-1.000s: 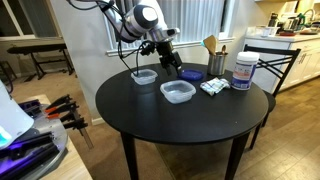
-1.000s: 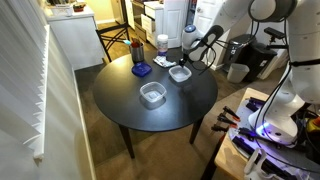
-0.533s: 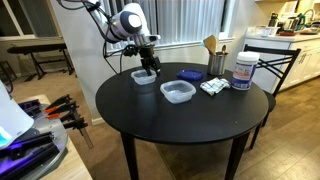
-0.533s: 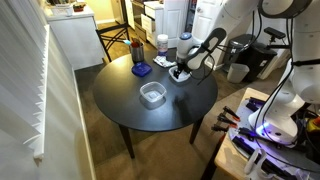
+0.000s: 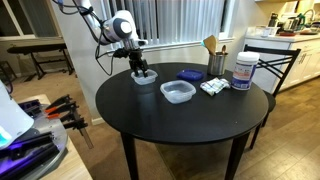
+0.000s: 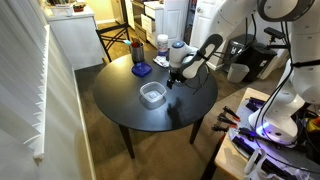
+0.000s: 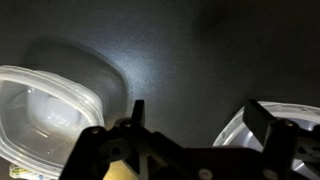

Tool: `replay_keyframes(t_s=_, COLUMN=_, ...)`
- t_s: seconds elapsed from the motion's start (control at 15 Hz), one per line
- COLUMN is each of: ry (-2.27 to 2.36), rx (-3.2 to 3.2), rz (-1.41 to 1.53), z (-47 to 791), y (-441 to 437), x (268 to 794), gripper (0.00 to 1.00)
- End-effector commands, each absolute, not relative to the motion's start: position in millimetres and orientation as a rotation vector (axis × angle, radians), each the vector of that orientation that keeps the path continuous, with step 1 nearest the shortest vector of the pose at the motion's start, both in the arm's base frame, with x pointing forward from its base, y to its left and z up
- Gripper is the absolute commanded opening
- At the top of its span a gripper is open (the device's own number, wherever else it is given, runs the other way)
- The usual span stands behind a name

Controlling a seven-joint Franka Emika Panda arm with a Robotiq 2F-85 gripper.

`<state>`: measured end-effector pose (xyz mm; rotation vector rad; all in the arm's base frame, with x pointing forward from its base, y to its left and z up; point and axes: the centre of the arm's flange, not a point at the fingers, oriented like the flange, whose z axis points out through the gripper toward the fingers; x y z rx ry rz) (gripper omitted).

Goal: Stack the clear bowls together.

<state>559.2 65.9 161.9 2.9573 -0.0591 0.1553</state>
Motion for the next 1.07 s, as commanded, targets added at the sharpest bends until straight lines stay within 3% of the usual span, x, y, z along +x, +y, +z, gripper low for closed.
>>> replay_keyframes(t_s=0.0, ry=-0.136, rx=2.981, rz=0.142, z=150, y=82, x=571, gripper=1.0)
replay_keyframes(t_s=0.6, ry=-0.352, rx=3.018, rz=0.207, z=117, y=121, x=600, gripper=0.99)
replay_keyframes(t_s=0.67, ry=-0.322, rx=3.014, rz=0.233, z=112, y=123, x=600, gripper=0.75)
replay_keyframes(t_s=0.8, ry=-0.305, rx=3.013, rz=0.251, z=107, y=126, x=601, gripper=0.72)
replay_keyframes(t_s=1.0, ry=-0.301, rx=3.006, rz=0.267, z=99, y=124, x=600, gripper=0.51)
